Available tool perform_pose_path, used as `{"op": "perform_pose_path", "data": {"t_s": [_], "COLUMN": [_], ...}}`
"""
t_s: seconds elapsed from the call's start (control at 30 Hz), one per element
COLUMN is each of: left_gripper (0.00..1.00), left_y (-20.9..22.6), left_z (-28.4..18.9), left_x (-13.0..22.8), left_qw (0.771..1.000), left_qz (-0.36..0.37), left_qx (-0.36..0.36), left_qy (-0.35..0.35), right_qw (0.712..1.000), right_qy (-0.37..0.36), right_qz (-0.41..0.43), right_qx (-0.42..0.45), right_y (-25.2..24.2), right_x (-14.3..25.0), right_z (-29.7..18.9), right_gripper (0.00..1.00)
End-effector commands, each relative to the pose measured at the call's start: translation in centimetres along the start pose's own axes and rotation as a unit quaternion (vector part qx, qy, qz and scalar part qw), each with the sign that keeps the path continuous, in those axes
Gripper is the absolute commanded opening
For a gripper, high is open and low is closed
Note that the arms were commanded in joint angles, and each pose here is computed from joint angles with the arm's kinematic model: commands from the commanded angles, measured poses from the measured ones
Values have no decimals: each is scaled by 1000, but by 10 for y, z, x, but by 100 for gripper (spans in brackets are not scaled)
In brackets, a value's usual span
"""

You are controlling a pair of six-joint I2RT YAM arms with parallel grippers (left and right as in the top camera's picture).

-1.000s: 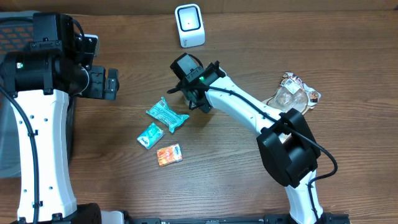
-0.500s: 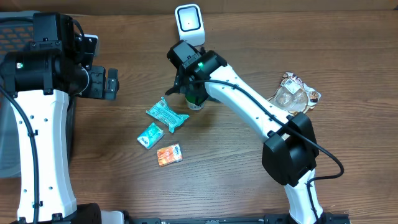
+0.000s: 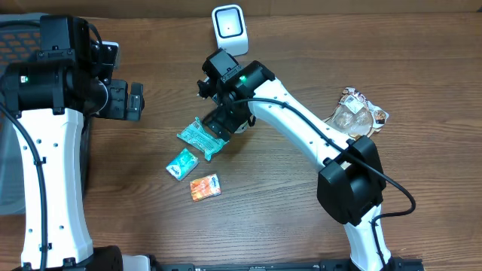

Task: Scan the item barcode
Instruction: 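Lift the jar with the right gripper toward the scanner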

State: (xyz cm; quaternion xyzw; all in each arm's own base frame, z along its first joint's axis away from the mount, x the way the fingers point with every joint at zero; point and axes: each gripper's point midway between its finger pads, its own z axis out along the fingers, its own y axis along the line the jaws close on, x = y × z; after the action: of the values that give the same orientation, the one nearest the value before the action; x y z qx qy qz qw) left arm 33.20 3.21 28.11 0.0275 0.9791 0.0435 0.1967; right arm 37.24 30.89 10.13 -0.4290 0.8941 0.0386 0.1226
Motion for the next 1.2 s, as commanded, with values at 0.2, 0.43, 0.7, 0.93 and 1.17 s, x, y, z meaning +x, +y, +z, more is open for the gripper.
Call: {"op": "perform_pose_path", "data": {"t_s": [0.2, 0.43, 0.7, 0.93, 1.17], "left_gripper": [100, 99, 100, 100, 100], "left_y": [0, 0, 0, 0, 0], "left_z": [-1, -1, -1, -1, -1], "left_x": [-2, -2, -2, -2, -2], "left_qw": [1000, 1000, 1000, 1000, 1000], "left_qz": [6, 6, 6, 6, 6], "left_qx": [-1, -1, -1, -1, -1], "left_qy": [-3, -3, -3, -3, -3], "right_qw": [998, 995, 995, 997, 997], "right_qy": [-57, -49, -30, -25, -20], "right_qz": [-1, -40, -48, -6, 79], "right_qx": [-19, -75, -84, -70, -13], "right_y": [-42, -31, -20, -27, -48], "right_x": [-12, -4, 0, -1, -2], "right_z": [4, 16, 34, 40, 43], "right_gripper": [100, 97, 99, 94, 71]}}
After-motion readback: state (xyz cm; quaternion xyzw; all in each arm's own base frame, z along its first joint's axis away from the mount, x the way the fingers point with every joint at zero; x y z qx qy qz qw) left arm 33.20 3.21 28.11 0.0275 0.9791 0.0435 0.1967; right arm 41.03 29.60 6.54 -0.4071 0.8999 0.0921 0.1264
